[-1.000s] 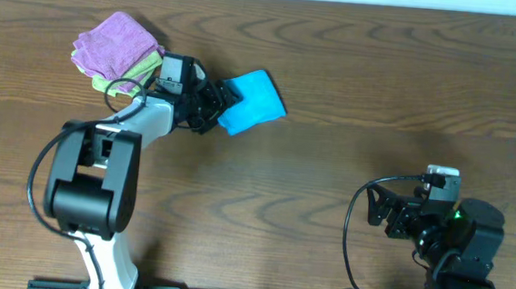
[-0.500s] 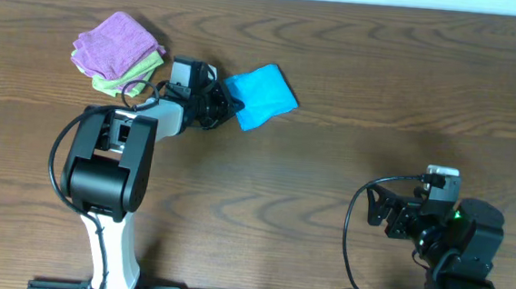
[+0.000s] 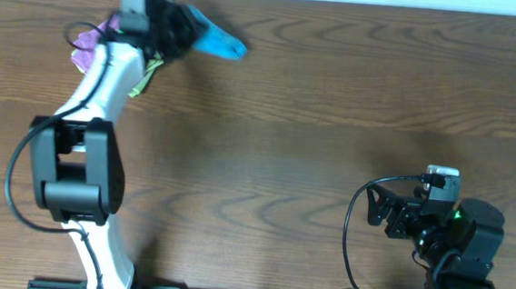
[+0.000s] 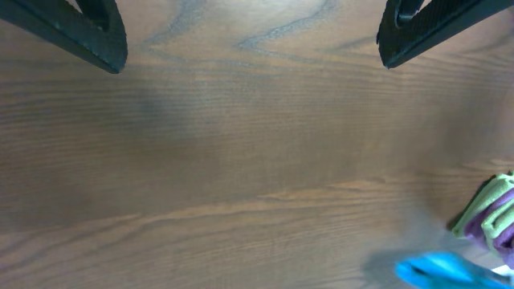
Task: Fold the cloth
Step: 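Carry the blue cloth with the left gripper onto the cloth stack, then lower the blue cloth onto the stack and open the left gripper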
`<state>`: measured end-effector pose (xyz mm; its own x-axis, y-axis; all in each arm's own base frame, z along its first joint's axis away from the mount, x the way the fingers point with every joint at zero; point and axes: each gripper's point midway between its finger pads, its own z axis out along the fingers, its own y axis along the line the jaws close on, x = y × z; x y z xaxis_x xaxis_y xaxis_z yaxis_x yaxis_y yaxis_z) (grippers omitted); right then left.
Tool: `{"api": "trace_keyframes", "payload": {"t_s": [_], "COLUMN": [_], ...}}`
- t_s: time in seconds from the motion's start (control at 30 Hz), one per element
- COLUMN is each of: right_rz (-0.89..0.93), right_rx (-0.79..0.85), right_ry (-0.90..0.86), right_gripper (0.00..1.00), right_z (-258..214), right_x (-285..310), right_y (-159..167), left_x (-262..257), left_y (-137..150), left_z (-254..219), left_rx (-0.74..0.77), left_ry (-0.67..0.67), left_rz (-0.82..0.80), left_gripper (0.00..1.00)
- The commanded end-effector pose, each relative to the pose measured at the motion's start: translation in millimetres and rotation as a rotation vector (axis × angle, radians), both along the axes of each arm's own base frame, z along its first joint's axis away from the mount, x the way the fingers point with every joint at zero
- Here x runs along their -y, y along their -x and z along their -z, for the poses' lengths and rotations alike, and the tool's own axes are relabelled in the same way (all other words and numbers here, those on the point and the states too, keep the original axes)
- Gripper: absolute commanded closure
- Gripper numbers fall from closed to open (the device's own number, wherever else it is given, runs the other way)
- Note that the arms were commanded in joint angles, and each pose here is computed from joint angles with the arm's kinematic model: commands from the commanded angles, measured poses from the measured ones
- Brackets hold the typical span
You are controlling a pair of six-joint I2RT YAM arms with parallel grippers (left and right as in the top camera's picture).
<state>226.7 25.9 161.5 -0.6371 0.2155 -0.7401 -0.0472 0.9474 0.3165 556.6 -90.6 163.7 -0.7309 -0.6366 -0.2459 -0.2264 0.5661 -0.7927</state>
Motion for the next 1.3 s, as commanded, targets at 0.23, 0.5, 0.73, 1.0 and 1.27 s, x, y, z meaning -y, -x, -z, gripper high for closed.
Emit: {"api": "trace_keyframes", "payload": {"t_s": [0.23, 0.5, 0.73, 1.0, 1.27], "right_rz": [0.011, 0.011, 0.011, 0.011, 0.011], "right_rx": [-0.002, -0.002, -0.002, -0.002, -0.002], "right_ry": [-0.013, -0.013, -0.013, -0.013, -0.013], "right_gripper": [0.01, 0.01, 0.01, 0.01, 0.01], "right_z": [0.4, 0.4, 0.4, 0.4, 0.4], "right_x": [1.1, 1.1, 1.1, 1.1, 1.1], "right_y": [0.5, 0.5, 0.5, 0.5, 0.5], "left_x": [-102.5, -131.2, -142.6, -156.0, -170.0], "left_y": [-18.2, -17.8, -13.6, 5.7, 27.0], "left_z": [-44.3, -60.5, -71.1, -43.7, -14.4], "left_rx": [0.107, 0.153, 0.163, 0.051, -0.083], "left_ry": [-0.066, -0.056, -0.067, -0.150, -0.267], "left_rz": [-0.161, -0.164, -0.148, -0.145, -0.166], "left_gripper": [0.94, 0.94, 0.94, 0.94, 0.94]}}
